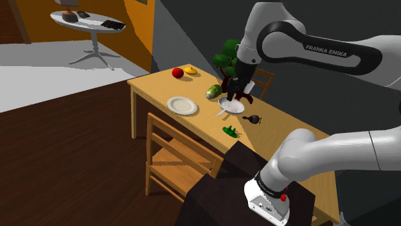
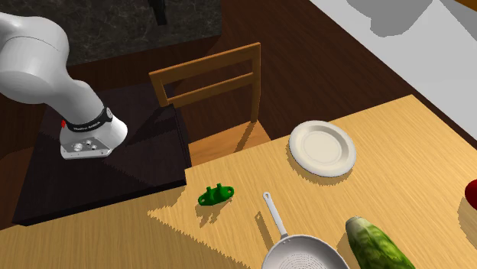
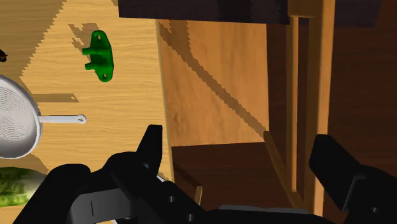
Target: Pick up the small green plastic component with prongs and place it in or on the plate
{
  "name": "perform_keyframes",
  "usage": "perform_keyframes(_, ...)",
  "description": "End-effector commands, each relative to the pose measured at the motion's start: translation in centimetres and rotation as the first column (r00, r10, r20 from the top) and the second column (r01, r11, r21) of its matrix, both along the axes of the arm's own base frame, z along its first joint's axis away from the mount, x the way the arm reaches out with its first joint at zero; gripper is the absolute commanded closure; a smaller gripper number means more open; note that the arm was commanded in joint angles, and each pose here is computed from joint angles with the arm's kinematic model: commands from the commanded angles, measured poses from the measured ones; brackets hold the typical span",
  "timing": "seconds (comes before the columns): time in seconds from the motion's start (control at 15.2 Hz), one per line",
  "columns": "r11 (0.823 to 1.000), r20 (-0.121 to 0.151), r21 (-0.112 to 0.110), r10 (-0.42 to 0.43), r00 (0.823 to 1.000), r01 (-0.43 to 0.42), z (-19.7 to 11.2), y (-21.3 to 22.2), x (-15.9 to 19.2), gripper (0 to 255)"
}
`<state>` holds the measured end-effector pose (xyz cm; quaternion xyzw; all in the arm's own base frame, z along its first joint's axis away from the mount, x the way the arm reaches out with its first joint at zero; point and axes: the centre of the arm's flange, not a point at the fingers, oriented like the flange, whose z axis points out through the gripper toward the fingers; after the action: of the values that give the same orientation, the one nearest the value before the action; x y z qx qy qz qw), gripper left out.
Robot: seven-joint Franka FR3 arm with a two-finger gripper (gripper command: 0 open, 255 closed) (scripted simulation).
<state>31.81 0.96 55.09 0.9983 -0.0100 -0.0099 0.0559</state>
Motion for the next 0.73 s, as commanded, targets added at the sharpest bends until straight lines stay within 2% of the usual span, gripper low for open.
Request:
perform_keyframes(0.0,1.0,0.0,0.0,0.0,1.0,0.0,0.0,0.0,0.0,0)
perform_keyframes(0.66,0.999,0.02,0.033,-0.028,0.999,0.027,-9.8,-9.3,0.3,0)
